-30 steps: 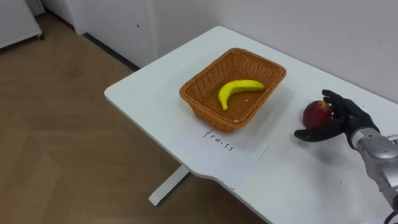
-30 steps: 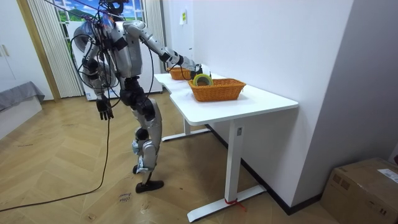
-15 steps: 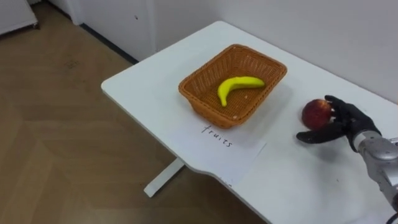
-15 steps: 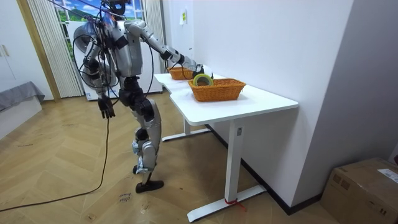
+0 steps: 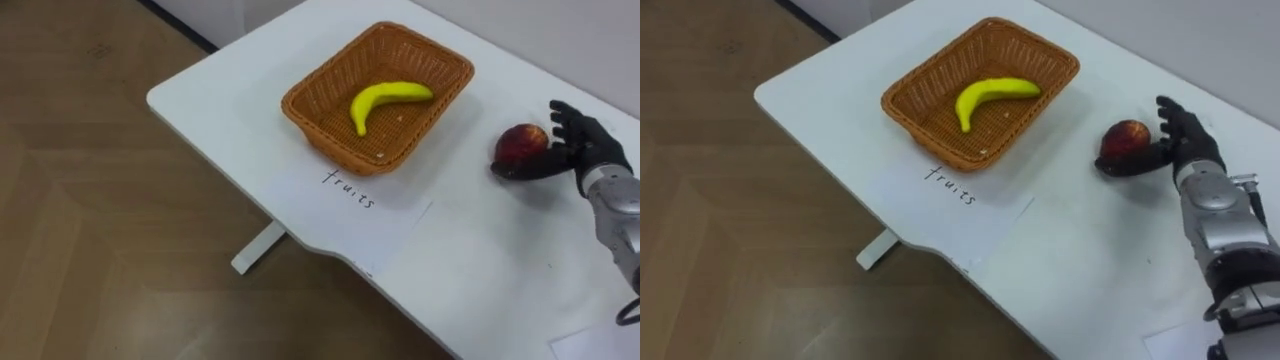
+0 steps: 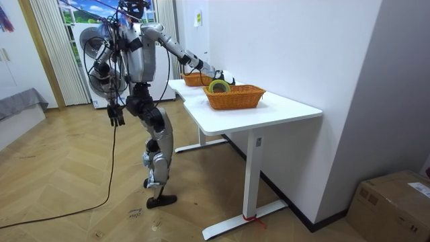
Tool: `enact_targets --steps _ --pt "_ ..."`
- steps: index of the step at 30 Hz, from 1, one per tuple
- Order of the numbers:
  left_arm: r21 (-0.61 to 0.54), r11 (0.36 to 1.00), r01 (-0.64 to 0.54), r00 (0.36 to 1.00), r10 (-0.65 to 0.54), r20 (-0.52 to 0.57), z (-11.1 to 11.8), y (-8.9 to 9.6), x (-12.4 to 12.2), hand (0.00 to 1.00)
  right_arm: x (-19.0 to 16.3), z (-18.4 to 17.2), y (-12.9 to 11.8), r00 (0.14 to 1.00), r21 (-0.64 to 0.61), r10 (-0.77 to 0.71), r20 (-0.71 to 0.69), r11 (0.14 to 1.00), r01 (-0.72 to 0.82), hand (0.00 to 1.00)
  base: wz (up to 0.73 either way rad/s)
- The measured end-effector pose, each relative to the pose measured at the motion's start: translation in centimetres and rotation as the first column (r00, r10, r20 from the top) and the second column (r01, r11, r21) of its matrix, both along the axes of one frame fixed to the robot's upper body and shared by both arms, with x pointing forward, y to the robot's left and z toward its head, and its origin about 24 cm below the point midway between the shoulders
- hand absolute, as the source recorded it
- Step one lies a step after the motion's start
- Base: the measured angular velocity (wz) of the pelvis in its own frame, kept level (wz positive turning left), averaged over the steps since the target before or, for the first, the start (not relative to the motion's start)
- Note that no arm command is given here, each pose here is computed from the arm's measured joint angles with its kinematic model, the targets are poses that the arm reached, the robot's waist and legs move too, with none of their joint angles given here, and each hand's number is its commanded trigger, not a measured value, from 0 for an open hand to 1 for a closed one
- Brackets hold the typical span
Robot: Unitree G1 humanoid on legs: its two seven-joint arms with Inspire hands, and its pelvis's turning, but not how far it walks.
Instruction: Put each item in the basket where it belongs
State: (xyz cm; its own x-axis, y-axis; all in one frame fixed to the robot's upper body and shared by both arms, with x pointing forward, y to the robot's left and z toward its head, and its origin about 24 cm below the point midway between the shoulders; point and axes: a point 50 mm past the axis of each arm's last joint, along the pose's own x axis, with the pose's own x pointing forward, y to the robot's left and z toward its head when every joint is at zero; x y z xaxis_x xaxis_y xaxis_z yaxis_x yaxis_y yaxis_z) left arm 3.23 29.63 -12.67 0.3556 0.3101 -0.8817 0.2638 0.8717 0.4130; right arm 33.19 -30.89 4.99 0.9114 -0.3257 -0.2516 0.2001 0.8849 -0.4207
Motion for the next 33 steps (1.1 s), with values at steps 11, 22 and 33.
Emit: enact_targets --steps 11,22,33 --pt "-0.020 0.999 -0.033 0.996 0.035 0.082 0.0 -0.5 1.8 0.00 1.2 2.0 0.3 0.996 -0.010 0.007 0.085 1.000 -0.006 0.00 -0.07" --pt "-0.009 1.000 -0.028 0.994 0.029 0.106 0.0 -0.5 2.6 0.00 1.2 2.3 0.1 0.996 -0.016 0.019 0.090 1.000 -0.017 0.00 -0.01" --pt "-0.027 0.999 0.025 0.996 -0.022 0.084 -0.4 -1.3 3.3 0.00 1.3 2.6 0.1 0.994 -0.085 0.100 0.047 0.992 -0.096 0.08 -0.02"
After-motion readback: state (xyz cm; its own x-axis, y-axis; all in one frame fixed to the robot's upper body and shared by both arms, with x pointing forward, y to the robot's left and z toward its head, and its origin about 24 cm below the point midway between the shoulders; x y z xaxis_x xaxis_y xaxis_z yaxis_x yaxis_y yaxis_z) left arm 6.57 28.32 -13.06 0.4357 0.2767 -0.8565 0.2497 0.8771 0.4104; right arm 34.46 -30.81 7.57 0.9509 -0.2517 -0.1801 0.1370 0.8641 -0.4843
